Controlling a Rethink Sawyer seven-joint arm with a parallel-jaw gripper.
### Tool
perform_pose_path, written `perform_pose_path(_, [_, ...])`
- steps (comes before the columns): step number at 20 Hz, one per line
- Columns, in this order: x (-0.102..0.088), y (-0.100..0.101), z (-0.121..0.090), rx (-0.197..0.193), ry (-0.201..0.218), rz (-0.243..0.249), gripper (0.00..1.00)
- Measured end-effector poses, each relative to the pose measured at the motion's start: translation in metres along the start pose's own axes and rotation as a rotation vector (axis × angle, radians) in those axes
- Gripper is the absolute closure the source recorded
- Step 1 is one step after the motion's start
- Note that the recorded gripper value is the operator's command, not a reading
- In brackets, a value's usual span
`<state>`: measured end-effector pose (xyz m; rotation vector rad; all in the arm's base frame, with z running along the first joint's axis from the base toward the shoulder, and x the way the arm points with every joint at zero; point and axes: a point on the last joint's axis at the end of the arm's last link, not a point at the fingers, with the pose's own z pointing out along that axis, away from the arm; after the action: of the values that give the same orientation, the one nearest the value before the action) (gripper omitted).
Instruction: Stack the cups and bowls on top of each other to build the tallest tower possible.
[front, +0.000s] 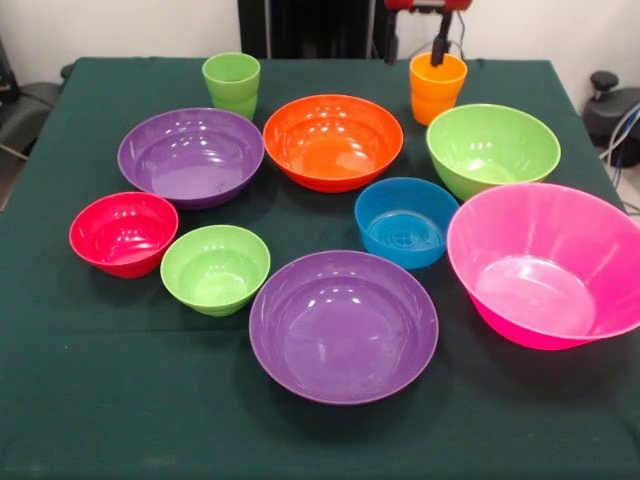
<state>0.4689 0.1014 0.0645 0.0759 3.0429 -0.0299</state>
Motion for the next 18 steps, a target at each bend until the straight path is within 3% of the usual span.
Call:
perform_pose_path(9, [0.027, 0.005, 0.038, -0.026, 0.103, 0.003, 0.00])
perform_pose_path(15, [0.027, 0.017, 0.032, -0.017, 0.092, -0.010, 0.00])
perform_pose_path(18, [0.022, 0.023, 0.022, -0.003, 0.077, 0.007, 0.00])
